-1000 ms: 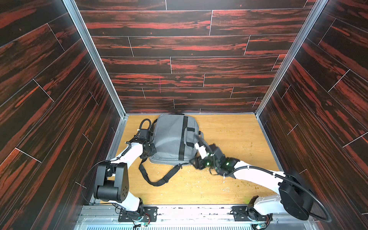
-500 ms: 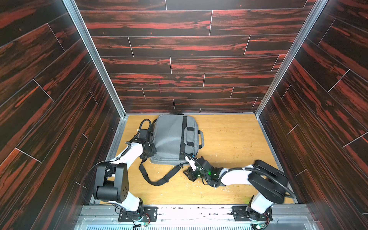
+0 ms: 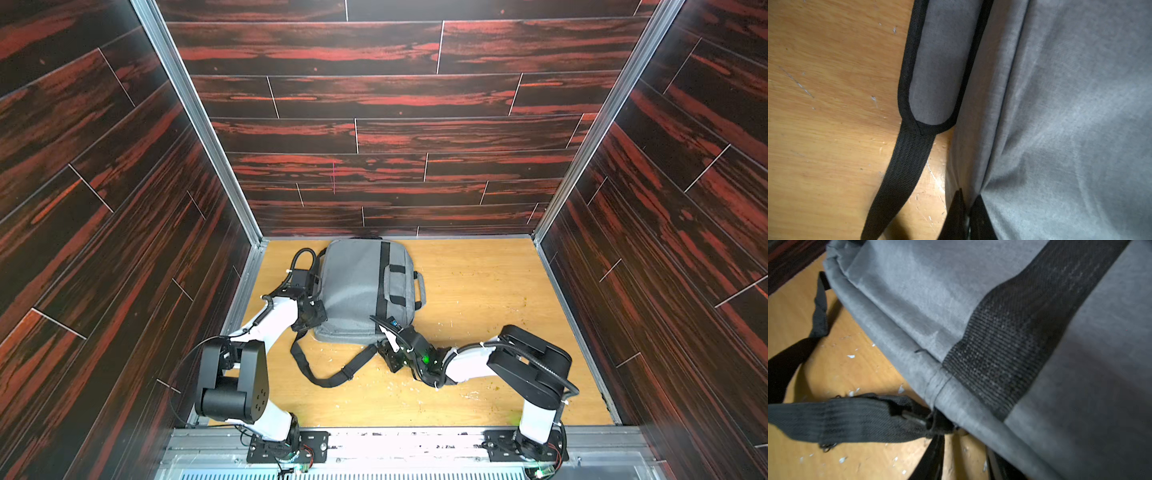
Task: Open the zippered laptop bag and take out the laptop
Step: Unzip the zipper on the zippered laptop bag.
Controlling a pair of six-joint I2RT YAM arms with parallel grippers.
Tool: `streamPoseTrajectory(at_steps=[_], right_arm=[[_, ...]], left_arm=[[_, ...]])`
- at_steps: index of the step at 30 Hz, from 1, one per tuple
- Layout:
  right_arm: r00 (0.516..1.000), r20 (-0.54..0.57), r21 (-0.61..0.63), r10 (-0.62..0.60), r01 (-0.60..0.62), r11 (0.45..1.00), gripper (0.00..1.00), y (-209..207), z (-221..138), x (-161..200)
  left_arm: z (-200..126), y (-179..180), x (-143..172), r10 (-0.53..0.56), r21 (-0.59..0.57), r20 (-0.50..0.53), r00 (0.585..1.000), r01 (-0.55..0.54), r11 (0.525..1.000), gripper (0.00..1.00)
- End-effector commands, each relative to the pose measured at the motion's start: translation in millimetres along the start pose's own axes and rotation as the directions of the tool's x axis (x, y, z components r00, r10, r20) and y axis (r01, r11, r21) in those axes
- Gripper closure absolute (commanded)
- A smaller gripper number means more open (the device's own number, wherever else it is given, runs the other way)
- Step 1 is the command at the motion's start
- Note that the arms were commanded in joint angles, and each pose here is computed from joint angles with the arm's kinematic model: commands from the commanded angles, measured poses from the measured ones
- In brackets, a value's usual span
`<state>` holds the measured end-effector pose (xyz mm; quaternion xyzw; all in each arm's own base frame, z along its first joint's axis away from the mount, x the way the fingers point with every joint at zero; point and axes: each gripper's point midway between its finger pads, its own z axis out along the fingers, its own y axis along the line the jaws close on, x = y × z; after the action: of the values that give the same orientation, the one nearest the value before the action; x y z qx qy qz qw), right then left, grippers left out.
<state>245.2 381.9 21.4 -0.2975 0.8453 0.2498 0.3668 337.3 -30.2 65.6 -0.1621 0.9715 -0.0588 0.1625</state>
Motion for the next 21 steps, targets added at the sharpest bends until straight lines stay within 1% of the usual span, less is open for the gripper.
streamPoseTrajectory(at_steps=[1, 8, 13, 20, 21], right_arm=[[1.000, 0.004, 0.040, -0.026, 0.026, 0.999, 0.66, -6.1, 12.0, 1.6], [0.999, 0.004, 0.077, -0.036, 0.036, 0.996, 0.78, -13.0, 11.7, 2.4], [0.999, 0.019, 0.079, -0.031, 0.030, 0.996, 0.83, -13.7, 5.5, 0.2], [0.999, 0.030, 0.071, -0.028, 0.025, 0.997, 0.97, -12.3, -0.9, -3.2], [0.999, 0.032, 0.073, -0.026, 0.024, 0.997, 0.98, -12.4, -1.9, -4.5]], left_arm=[[-6.8, 3.9, 1.7, 0.002, -0.020, -0.023, 1.000, -0.002, 1.000, 1.00], [-5.1, 5.6, 4.3, 0.016, -0.026, -0.031, 0.999, -0.016, 1.000, 1.00], [-4.5, 7.2, 6.1, 0.024, -0.030, -0.031, 0.999, -0.025, 0.999, 1.00], [-3.6, 7.8, 7.3, 0.025, -0.029, -0.029, 0.999, -0.026, 0.999, 1.00], [-3.5, 7.9, 7.0, 0.025, -0.030, -0.027, 0.999, -0.025, 0.999, 1.00]])
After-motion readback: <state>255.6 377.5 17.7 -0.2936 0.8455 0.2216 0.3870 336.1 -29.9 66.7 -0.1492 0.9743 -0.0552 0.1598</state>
